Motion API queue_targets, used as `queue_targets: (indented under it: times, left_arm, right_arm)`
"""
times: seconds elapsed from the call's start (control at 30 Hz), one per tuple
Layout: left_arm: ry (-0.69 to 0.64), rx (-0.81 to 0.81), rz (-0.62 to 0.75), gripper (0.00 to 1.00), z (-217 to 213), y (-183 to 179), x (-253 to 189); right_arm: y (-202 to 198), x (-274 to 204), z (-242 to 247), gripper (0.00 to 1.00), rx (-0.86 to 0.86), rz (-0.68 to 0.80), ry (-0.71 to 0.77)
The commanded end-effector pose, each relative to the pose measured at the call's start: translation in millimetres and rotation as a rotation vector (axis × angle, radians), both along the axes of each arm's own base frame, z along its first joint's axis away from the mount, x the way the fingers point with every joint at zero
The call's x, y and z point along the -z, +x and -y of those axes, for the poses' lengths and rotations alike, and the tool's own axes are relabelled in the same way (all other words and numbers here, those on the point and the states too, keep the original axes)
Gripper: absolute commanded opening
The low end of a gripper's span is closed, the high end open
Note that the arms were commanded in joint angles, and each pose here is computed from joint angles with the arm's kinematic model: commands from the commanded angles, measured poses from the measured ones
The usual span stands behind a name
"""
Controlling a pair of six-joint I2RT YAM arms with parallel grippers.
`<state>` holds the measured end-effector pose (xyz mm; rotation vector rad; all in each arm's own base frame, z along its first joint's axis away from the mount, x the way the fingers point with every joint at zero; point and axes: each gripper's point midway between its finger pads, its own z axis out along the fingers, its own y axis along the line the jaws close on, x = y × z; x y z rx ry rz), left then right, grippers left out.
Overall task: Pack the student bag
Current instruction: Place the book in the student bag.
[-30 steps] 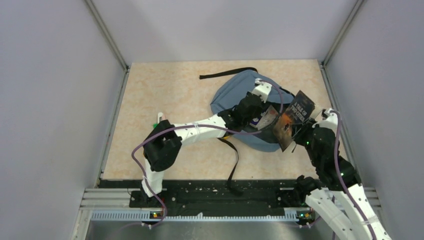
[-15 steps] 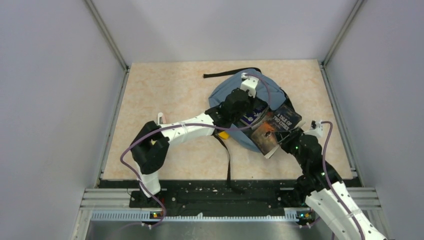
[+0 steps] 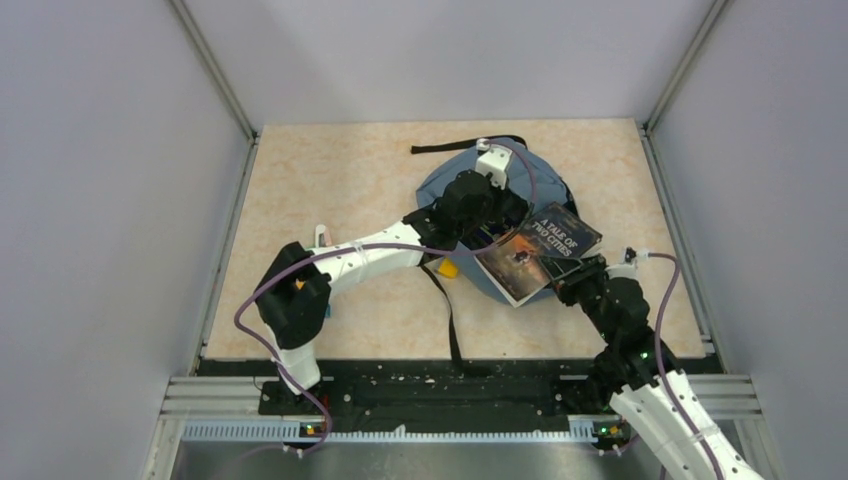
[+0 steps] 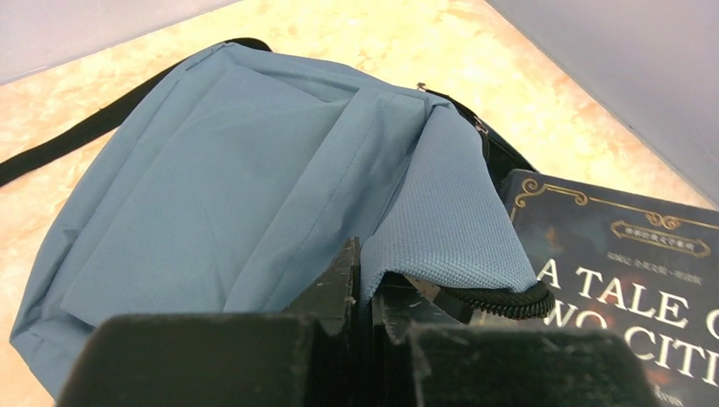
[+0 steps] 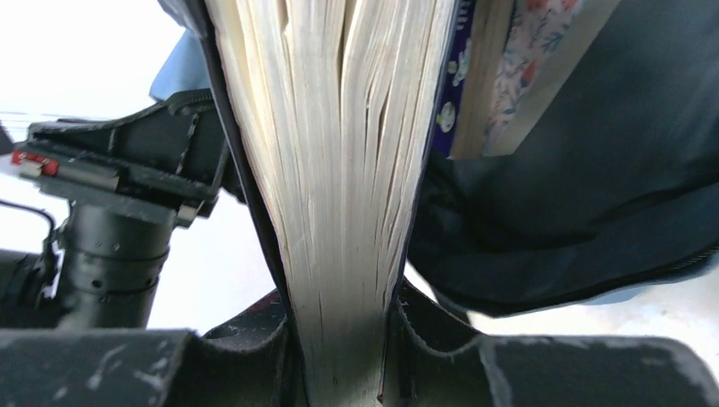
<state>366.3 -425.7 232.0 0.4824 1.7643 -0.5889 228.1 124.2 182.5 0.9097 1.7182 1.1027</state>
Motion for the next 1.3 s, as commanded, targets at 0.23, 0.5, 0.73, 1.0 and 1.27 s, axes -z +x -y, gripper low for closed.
queue_targets:
  times: [0.23,0.5,0.73,1.0,1.27]
  left_arm:
    - [-0.169,-0.058,0.135,0.00,-0.8,22.2,-84.2]
    - [-0.175,-0.077,0.152,0.00,-0.8,28.7,-90.2]
    - [-0.198,-0.009,0.153,0.00,-0.2,13.7,-92.4]
    - [-0.203,0.098,0.167,0.00,-15.5,-21.9,-87.7]
    - [-0.169,0.208,0.172,0.00,-23.1,-50.0,-80.0]
  right_arm:
    - [-25.5,-37.5,-19.0,0.00,-0.133,0.062,0.167]
    - [-38.8,-20.4,-27.7,0.00,-0.213,-0.009,0.116]
    - [-25.3,-22.5,-27.8,0.00,-0.178,0.056,0.170]
    - [7.7,-45.1,-8.6,0.00,-0.018,0.172,0.127]
    - [39.5,-63.3,6.6,0.00,0.117,0.253,0.058]
